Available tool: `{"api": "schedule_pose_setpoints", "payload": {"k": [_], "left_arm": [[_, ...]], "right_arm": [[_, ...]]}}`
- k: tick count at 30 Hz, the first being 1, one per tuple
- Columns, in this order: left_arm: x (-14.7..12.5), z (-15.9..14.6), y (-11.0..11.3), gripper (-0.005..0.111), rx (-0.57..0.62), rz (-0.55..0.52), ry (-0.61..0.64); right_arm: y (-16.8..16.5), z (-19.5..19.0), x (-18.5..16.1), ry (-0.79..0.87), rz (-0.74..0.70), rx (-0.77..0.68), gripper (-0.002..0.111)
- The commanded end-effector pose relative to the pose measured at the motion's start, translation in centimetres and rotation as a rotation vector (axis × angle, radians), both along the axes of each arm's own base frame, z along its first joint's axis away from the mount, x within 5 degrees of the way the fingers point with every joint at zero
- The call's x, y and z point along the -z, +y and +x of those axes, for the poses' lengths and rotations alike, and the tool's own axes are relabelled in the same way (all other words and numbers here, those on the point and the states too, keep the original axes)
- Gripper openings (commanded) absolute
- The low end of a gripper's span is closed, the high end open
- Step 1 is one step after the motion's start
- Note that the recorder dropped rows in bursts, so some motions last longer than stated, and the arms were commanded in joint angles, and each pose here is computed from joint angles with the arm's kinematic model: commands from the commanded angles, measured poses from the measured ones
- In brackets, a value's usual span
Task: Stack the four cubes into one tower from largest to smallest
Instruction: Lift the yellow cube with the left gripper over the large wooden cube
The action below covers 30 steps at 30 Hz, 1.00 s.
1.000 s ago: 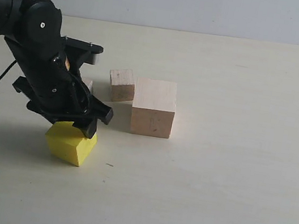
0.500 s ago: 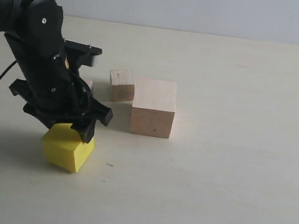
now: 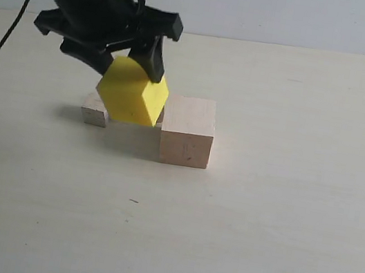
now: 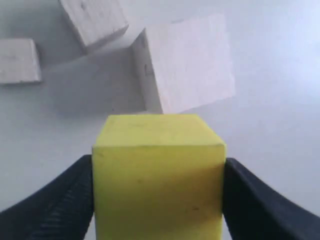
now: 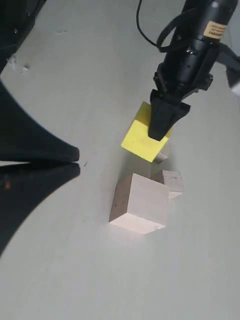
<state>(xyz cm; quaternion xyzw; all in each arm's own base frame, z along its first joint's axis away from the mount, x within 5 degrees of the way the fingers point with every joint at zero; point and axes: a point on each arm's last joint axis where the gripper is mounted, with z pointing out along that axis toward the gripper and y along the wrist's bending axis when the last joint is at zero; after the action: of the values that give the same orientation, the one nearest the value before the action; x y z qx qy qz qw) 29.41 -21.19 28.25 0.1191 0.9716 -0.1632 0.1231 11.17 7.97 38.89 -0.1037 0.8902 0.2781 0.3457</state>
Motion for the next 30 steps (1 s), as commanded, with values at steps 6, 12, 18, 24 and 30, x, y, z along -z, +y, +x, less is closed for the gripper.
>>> {"api": "schedule_pose_setpoints", "payload": {"k": [6,12,18,24,30], "left_arm": [[-2.2,1.6,-2.6,0.000,-0.043,-0.058,-0.012],[-1.7,3.2,-4.8,0.000,-0.031,0.036,-0.026],[-0.2,5.1,-5.9,0.000,-0.065,0.097,0.018],[1.6,5.9,-7.3,0.000,-0.073,0.113,0.039],[2.2,5.7,-9.0,0.000,-0.050,0.080,-0.004]], "right_arm": [[0.0,0.0,0.0,-0.009,0.010,0.001,0.000],[0.1,0.0,0.0,-0.005,0.018,-0.001,0.000],[0.1,0.0,0.0,-0.004,0.020,-0.002,0.000],[0.1,0.0,0.0,-0.003,0.021,0.000,0.000],[0.1,0.0,0.0,0.000,0.019,-0.002,0.000]]}}
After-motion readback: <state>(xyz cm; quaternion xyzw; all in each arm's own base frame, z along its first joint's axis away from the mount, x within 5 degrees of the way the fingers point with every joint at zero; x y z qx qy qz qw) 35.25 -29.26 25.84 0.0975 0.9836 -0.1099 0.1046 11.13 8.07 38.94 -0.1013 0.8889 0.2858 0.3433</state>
